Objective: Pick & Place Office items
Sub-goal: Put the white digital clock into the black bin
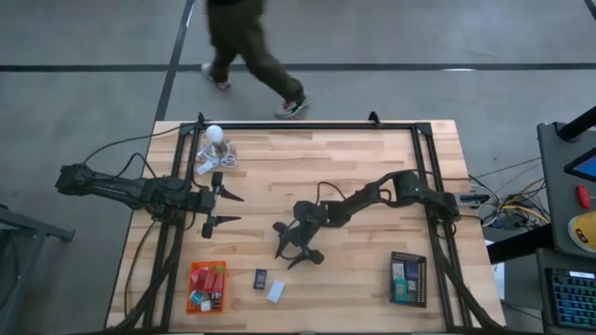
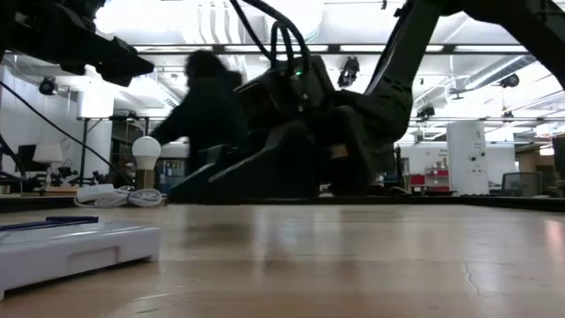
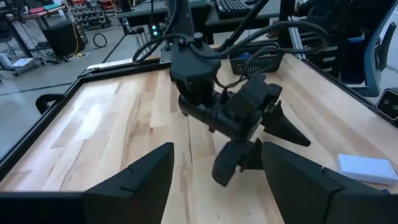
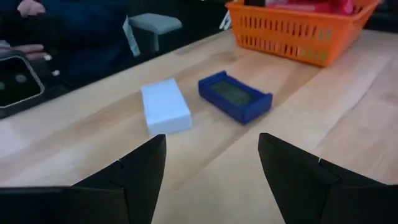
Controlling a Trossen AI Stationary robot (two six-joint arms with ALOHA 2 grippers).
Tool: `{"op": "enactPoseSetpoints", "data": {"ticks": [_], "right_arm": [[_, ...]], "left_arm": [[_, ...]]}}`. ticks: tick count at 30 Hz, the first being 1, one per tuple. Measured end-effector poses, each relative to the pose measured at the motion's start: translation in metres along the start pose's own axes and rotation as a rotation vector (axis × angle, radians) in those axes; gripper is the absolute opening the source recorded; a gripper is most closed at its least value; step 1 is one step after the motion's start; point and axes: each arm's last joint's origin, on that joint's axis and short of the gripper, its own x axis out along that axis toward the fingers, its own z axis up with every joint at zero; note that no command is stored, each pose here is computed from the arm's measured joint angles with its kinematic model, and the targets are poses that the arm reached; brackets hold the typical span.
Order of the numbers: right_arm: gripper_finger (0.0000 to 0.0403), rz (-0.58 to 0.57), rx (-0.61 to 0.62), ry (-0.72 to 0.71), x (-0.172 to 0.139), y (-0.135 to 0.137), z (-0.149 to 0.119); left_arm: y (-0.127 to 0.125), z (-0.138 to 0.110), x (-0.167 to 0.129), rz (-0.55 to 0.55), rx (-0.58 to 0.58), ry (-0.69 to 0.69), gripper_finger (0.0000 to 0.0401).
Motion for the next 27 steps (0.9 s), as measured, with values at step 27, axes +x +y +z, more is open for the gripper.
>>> {"op": "enactPoseSetpoints", "data": {"ticks": [27], "right_arm": [[0.0249,-0.011,-0.169,0.049,0.039,0.018,0.000]], "left_arm": [[0.000,0.000,0.000,0.000,0.000,0.002,0.0248]]}}
